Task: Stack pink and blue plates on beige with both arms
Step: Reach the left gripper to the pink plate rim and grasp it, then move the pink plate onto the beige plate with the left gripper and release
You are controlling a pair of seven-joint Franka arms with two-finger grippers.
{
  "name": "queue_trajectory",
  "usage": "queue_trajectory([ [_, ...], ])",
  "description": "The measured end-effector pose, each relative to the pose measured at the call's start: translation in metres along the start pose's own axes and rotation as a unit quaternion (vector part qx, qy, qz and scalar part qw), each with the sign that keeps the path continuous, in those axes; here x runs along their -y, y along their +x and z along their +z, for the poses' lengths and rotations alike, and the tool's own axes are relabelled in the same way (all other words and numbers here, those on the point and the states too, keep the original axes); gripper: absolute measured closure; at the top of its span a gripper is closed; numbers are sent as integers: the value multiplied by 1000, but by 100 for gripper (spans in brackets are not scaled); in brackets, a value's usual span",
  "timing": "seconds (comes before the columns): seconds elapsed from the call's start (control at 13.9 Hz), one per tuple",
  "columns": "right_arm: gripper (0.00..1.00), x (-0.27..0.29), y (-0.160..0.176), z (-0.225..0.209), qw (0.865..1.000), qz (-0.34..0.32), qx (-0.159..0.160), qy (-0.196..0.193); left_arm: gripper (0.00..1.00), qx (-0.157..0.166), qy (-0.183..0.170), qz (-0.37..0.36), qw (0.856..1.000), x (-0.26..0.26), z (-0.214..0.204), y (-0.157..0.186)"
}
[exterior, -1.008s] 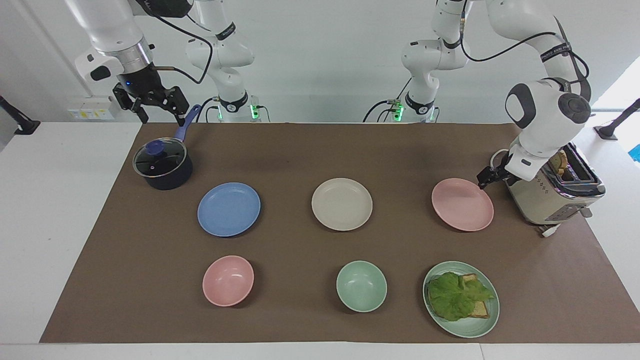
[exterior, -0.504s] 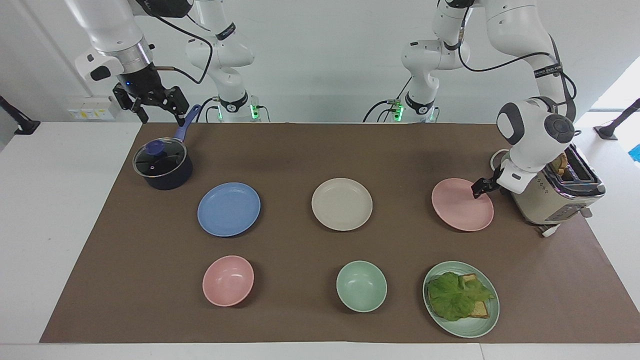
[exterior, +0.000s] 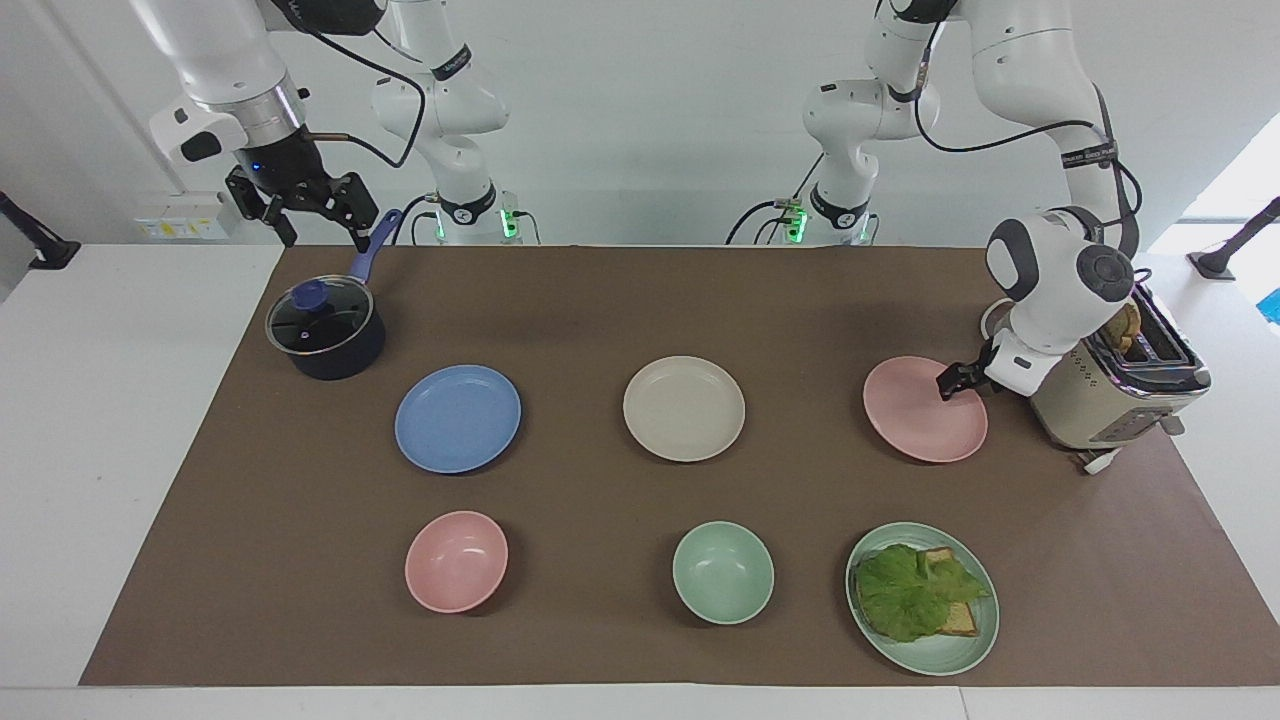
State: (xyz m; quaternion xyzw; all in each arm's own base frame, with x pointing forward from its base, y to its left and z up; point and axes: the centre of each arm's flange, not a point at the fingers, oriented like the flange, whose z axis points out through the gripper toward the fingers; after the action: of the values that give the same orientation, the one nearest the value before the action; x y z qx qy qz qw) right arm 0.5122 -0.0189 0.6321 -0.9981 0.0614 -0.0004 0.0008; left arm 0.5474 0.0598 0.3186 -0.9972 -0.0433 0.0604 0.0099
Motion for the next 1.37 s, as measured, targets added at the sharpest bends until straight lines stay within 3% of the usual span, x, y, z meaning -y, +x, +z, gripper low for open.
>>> queue_trajectory([
  [0.29, 0, 0, 0, 0, 1000, 0, 0, 0, 66, 0, 0, 0, 1000, 0, 0, 0],
  [0.36, 0, 0, 0, 0, 1000, 0, 0, 0, 70, 1, 0, -1, 1000, 0, 1, 0],
  [0.79, 0, 0, 0, 0, 1000, 0, 0, 0, 68, 6, 1, -1, 1000, 0, 11, 1],
  [0.94, 0, 0, 0, 0, 1000, 0, 0, 0, 73, 7, 1, -1, 1000, 0, 15, 2],
  [1.01, 0, 0, 0, 0, 1000, 0, 0, 0, 82, 2, 1, -2, 1000, 0, 10, 3],
  [1.08, 0, 0, 0, 0, 1000, 0, 0, 0, 85, -2, -1, -2, 1000, 0, 6, 3],
  [1.37, 0, 0, 0, 0, 1000, 0, 0, 0, 85, 5, -2, -2, 1000, -1, 2, 4],
])
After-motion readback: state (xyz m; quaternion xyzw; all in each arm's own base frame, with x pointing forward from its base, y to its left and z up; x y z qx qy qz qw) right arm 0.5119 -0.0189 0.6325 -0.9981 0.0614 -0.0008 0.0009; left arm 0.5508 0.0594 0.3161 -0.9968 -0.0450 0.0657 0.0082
